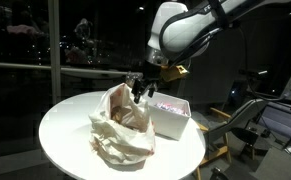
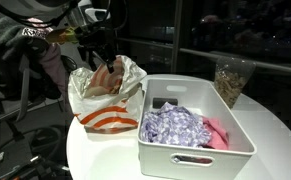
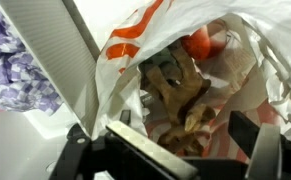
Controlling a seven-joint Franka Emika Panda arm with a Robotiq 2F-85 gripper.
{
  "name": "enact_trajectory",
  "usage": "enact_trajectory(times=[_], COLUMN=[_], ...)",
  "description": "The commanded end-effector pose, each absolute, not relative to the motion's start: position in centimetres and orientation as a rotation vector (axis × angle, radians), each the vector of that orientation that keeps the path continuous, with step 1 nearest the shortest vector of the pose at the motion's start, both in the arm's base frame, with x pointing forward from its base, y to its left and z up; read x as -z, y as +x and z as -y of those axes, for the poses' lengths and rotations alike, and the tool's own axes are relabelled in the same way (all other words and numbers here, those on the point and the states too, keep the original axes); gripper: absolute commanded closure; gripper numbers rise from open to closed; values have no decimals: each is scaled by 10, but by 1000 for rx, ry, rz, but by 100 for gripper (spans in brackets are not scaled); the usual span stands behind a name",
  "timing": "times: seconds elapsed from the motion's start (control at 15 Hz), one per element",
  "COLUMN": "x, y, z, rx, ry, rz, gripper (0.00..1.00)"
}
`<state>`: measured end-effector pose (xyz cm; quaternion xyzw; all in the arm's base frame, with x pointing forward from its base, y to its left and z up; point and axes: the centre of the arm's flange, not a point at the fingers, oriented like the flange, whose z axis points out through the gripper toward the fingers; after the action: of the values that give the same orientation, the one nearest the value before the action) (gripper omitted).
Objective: Remove the items from the plastic bag and put them inside the white basket
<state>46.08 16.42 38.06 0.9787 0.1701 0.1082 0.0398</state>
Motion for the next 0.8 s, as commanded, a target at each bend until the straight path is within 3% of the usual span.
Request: enact_trajectory(times=[0.0,0.73], x=[-362,-274], y=[480,498], z=[-160,-192], rx=[-274,-167], ry=[3055,3124], rz=[-677,-1011], gripper=[0,0])
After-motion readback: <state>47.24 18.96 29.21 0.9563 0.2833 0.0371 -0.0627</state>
